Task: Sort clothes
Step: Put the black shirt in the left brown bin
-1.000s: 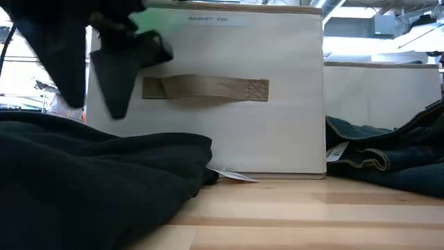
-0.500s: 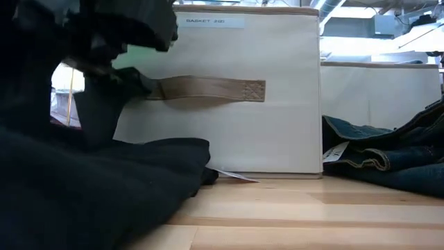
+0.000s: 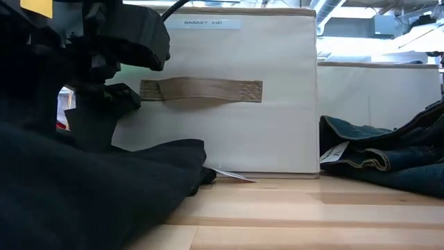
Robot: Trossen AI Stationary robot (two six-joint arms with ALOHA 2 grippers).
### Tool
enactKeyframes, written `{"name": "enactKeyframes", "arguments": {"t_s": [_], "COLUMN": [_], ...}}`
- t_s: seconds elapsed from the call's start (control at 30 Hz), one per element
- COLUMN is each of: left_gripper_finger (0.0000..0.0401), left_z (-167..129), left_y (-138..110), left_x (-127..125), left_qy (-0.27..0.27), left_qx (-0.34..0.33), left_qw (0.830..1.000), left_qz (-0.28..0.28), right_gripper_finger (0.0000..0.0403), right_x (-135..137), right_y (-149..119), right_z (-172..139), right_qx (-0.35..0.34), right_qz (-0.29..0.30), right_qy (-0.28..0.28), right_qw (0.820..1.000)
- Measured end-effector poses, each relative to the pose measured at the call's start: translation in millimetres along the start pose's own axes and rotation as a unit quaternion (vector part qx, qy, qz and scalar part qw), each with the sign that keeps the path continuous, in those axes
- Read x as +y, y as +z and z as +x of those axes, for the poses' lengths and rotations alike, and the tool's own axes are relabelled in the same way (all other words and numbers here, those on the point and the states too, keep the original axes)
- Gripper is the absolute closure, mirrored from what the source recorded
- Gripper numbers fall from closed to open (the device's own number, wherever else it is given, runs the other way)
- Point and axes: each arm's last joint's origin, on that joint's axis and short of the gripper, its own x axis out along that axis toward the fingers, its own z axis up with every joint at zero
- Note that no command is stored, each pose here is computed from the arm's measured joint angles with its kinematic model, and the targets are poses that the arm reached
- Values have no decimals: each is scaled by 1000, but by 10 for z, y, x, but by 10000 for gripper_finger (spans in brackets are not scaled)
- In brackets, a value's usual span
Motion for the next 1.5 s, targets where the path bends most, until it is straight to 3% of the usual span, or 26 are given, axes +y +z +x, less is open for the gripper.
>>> {"name": "enactKeyframes", "arguments": {"t_s": [0.13,0.23,0.57,0.87,1.17,1.5], "left_gripper_finger": [145,184,379,380,380,380], "left_z": [10,12,15,-263,-896,-1710], "left_y": [-20,-30,-26,225,543,782], "left_x": [-16,-26,-46,-219,-377,-492], "left_qy": [8,16,-4,-24,-29,-69], "left_qx": [-1,-4,1,-13,-45,-109], "left_qw": [1000,1000,1000,999,996,985], "left_qz": [-1,1,-13,24,66,113], "right_gripper_finger": [122,122,122,122,122,122], "right_x": [0,0,-3,-1,-8,-7], "right_y": [0,0,-2,-4,25,27], "right_z": [0,0,0,-7,-70,-73], "right_qx": [0,0,1,1,5,5], "right_qz": [0,0,6,6,2,2], "right_qy": [0,0,-1,-2,-10,-10], "right_qw": [1000,1000,1000,1000,1000,1000]}}
